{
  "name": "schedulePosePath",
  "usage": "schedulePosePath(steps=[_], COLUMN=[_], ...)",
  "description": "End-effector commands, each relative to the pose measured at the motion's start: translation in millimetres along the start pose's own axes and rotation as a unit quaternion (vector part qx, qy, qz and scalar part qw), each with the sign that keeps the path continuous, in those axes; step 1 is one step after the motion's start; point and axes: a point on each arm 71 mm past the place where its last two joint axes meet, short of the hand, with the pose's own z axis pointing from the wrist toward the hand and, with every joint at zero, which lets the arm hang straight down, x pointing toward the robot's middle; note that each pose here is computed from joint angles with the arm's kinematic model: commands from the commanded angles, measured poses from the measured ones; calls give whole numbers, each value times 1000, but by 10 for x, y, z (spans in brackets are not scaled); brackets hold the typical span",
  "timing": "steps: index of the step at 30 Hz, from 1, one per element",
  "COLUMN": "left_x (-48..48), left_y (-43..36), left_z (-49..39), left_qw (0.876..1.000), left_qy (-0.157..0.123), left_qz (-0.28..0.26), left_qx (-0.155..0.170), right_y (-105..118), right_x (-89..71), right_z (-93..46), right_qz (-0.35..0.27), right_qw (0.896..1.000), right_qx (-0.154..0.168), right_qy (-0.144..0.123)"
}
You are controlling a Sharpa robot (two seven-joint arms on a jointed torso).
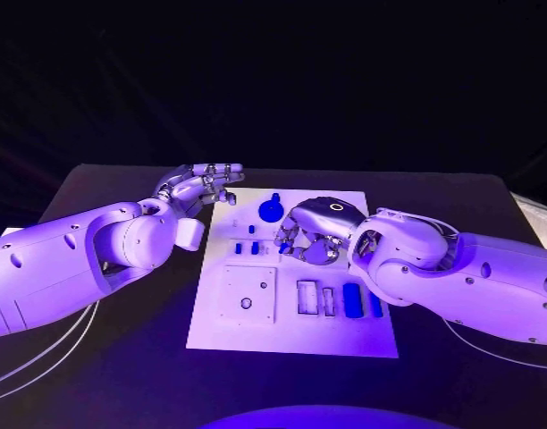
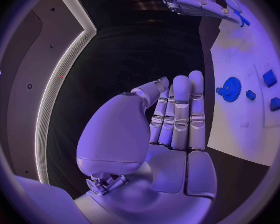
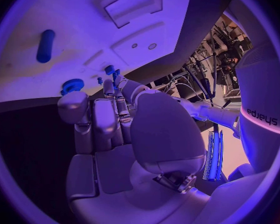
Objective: Assemble the parts on the task board
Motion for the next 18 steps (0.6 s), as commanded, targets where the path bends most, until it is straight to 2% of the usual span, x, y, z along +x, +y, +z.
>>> schedulePosePath(steps=[1,10,18], left_x=[52,86,90], left_y=[0,4,4], left_z=[1,-1,-1], left_qw=[1000,1000,1000], left_qy=[14,19,20], left_qz=[-5,-6,-6], left_qx=[1,0,0], right_y=[60,163,193], right_x=[152,396,483], right_z=[51,140,160], right_qz=[7,12,11], right_qw=[999,997,996], right_qx=[-14,-26,-29], right_qy=[39,70,80])
